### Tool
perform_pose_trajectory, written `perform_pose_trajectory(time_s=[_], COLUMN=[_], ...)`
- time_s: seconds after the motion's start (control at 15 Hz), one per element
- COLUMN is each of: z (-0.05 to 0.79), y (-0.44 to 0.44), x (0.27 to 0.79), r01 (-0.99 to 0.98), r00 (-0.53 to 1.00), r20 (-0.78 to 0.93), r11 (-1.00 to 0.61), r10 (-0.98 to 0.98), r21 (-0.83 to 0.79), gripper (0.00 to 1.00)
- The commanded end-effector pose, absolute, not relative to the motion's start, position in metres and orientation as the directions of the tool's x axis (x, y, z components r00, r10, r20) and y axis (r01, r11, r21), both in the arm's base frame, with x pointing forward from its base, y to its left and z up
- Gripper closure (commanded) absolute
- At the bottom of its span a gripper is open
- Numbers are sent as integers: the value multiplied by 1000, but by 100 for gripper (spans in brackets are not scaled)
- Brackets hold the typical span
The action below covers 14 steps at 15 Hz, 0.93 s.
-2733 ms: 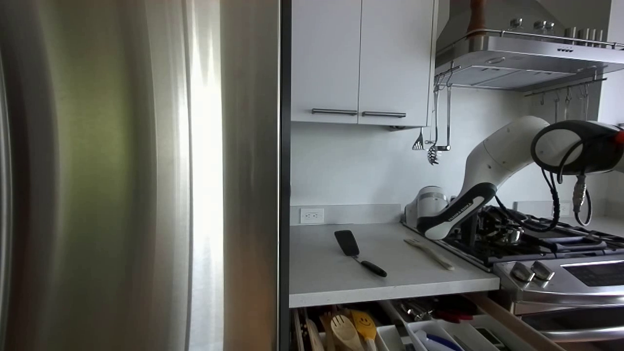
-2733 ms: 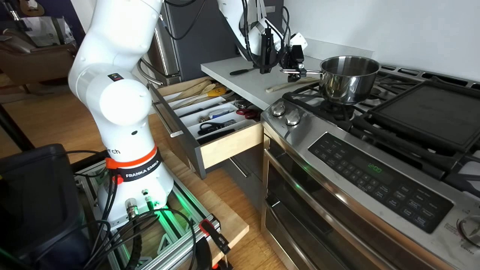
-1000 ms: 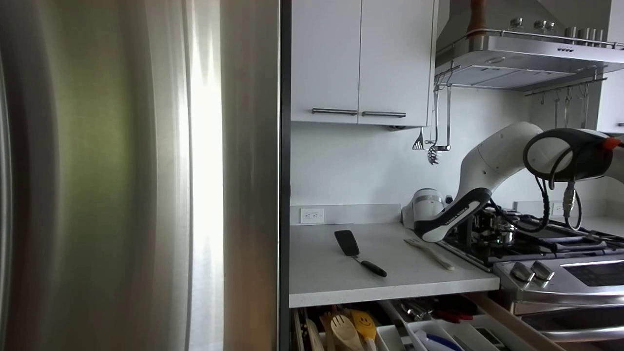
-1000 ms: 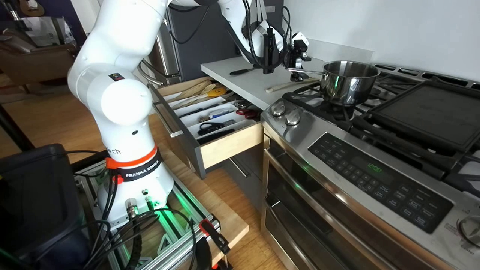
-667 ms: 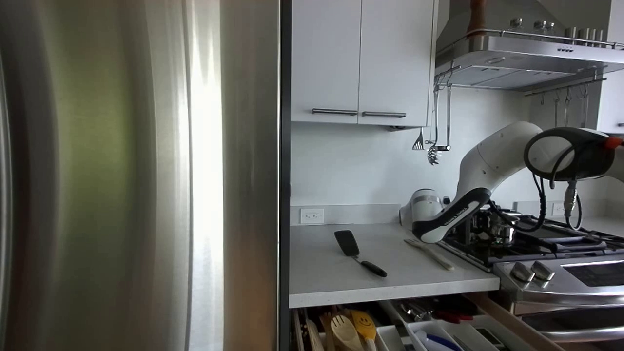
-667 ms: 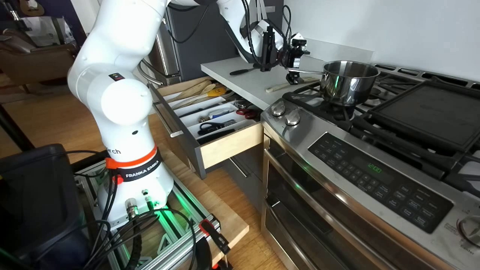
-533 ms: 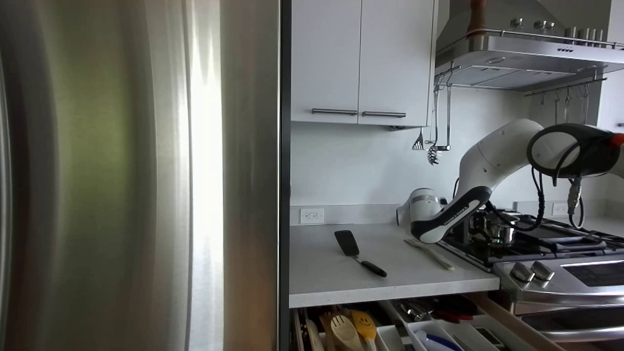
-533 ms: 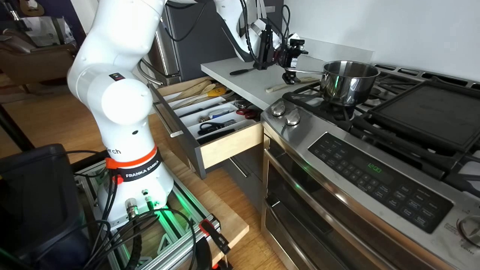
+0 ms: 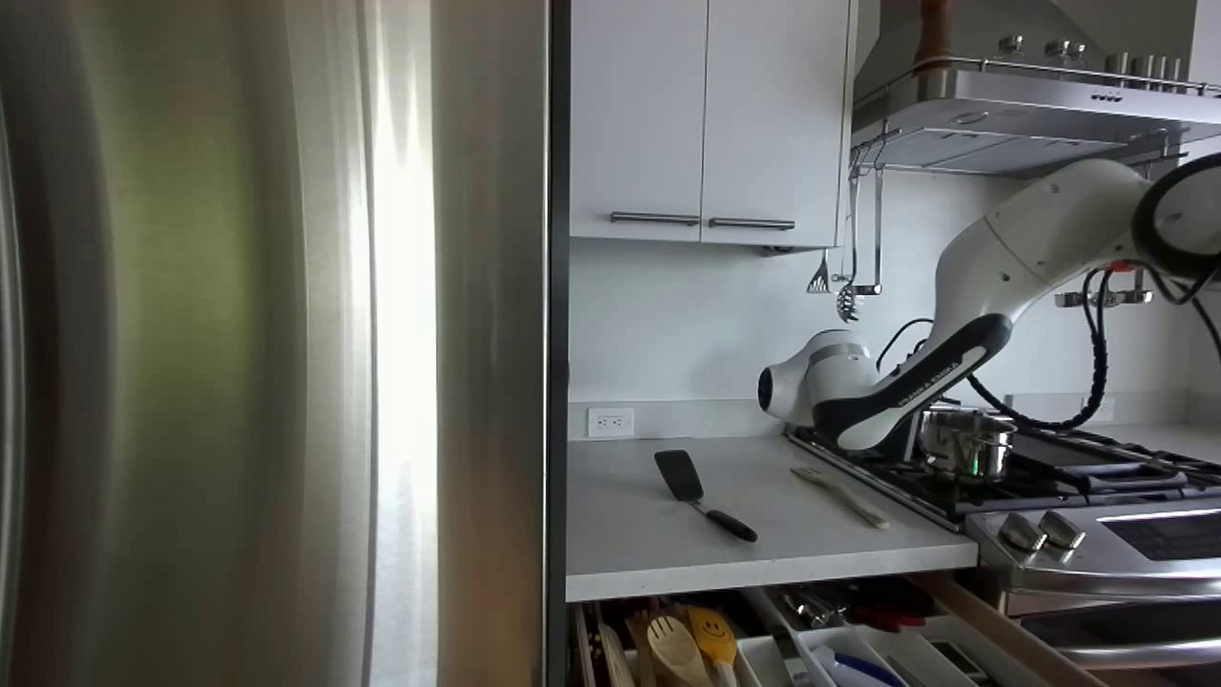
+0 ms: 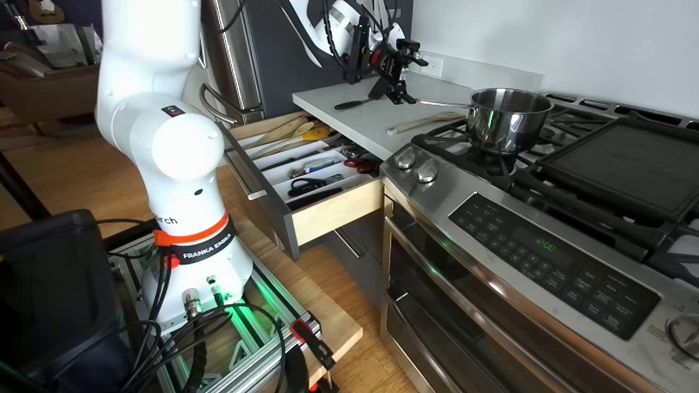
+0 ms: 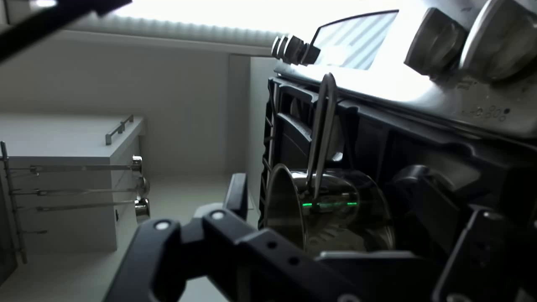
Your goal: Move the pot to the plate in front
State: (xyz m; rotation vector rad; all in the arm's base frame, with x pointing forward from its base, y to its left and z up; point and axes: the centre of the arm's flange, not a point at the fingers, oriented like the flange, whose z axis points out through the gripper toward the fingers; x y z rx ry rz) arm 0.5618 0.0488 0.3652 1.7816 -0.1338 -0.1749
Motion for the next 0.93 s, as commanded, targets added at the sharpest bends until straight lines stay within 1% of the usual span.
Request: perform_pose_trajectory(time_s=[0.0, 0.47, 0.87], z=[414, 499, 573], y=[60, 59, 16], x=[497, 428, 372], r01=[-60, -135, -108], r00=[998, 951, 863], r20=[49, 256, 426], r11=[-309, -515, -723], r10=[-43, 171, 273], r21=[949, 846, 682], gripper=[0, 0, 0])
